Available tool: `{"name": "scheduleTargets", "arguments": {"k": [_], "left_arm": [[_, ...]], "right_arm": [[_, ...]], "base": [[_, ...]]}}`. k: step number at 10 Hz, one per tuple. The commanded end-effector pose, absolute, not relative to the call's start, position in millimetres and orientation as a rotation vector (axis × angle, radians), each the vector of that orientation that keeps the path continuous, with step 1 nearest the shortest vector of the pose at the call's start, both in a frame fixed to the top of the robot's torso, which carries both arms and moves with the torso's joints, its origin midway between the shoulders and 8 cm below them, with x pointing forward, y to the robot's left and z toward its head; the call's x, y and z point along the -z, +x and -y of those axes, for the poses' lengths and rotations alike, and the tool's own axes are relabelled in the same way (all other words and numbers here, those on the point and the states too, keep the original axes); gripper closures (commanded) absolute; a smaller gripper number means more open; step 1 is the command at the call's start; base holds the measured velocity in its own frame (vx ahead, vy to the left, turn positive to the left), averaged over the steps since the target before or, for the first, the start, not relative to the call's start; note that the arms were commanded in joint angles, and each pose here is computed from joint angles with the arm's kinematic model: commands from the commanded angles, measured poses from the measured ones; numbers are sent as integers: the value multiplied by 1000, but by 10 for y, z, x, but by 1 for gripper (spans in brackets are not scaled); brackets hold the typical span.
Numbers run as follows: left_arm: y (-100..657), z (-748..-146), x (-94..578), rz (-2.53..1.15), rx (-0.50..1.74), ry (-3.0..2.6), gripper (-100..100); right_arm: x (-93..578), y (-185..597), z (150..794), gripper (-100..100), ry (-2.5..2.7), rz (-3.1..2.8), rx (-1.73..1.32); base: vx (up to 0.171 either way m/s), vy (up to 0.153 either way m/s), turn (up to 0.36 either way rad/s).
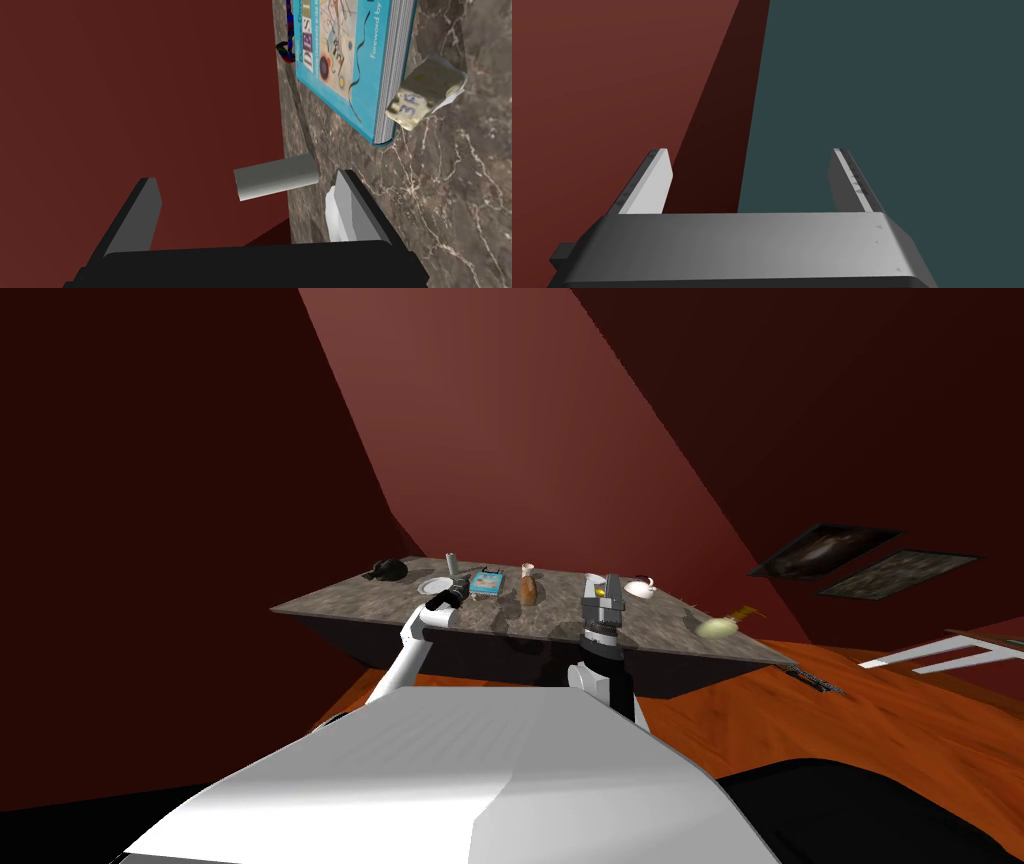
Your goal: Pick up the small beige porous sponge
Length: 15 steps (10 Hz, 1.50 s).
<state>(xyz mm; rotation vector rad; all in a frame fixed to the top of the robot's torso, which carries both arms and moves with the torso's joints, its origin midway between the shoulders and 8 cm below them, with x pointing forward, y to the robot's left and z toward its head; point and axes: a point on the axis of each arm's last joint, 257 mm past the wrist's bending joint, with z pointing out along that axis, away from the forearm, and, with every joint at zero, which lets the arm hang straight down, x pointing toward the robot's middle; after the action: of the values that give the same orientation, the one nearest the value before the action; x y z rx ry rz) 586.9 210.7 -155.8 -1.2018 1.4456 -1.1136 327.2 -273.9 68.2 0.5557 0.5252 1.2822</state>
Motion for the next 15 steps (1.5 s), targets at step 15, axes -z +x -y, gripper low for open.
{"name": "scheduleTargets", "arguments": {"k": [15], "left_arm": [[5930,-2377,2306,-1695,763,-1471,-100]], "right_arm": [[-682,3272,2739,0,556,-525,-1282]], "base": [[25,-5,-27]]}}
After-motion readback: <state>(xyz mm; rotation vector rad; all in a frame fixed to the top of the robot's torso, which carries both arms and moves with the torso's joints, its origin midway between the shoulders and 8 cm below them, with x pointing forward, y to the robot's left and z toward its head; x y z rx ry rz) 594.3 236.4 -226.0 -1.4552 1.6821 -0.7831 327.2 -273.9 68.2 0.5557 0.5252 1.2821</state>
